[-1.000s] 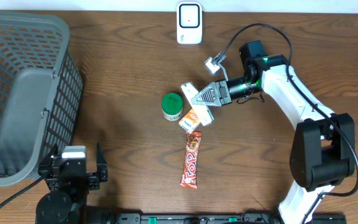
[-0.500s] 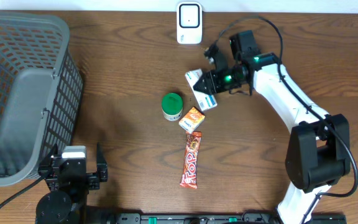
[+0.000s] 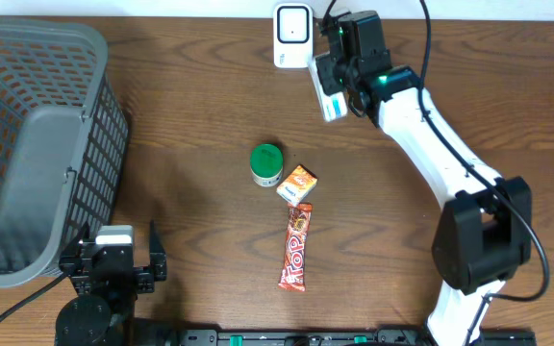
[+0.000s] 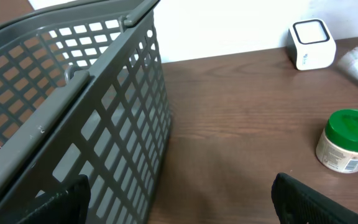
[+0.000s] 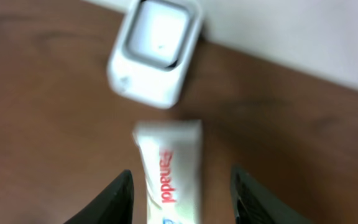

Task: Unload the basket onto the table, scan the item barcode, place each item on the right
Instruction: 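Hold the Panadol box barcode in front of the scanner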

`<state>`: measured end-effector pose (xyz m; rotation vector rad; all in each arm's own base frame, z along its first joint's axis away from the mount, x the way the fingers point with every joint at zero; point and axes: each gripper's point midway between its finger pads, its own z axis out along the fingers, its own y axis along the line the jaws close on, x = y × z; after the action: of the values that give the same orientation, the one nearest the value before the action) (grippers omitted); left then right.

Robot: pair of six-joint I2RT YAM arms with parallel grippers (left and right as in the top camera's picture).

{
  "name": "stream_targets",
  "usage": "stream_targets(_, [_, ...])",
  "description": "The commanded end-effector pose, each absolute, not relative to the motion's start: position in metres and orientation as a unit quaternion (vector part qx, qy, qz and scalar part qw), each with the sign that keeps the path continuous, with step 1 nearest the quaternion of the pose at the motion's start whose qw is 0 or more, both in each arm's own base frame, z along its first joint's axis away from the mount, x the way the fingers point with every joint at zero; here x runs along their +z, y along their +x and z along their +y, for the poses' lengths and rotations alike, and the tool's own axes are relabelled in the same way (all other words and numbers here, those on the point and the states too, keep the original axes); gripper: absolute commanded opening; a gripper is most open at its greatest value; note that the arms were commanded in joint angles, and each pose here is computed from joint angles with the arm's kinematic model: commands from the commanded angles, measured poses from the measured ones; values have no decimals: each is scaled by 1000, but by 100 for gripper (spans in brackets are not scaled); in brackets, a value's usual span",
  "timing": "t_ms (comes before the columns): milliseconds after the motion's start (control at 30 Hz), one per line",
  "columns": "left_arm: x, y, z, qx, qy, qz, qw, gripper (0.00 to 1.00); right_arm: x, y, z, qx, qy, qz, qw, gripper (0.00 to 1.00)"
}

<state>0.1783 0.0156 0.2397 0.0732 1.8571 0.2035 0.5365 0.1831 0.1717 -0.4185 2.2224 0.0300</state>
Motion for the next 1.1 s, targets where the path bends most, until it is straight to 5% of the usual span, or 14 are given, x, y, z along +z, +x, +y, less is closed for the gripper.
stream_targets(0, [240, 178, 15, 83, 28, 798, 596, 92, 168, 560, 164, -85, -173, 872, 450, 45])
stream_targets(100, [240, 178, 15, 83, 28, 798, 596, 92, 162, 570, 167, -90, -178, 868, 455, 45])
stream_targets(200, [240, 178, 15, 83, 28, 798, 596, 92, 147, 563, 172, -59, -165, 884, 433, 63])
stream_targets(367, [240, 178, 15, 83, 28, 798, 596, 92, 128, 549, 188, 22, -204, 897, 391, 70])
stream_targets(633, [240, 178, 15, 83, 28, 798, 596, 92, 48, 543, 187, 81, -212, 922, 314, 96])
stream_targets(1067, [240, 178, 15, 83, 28, 798, 596, 92, 6, 559, 190, 78, -211, 920, 323, 96])
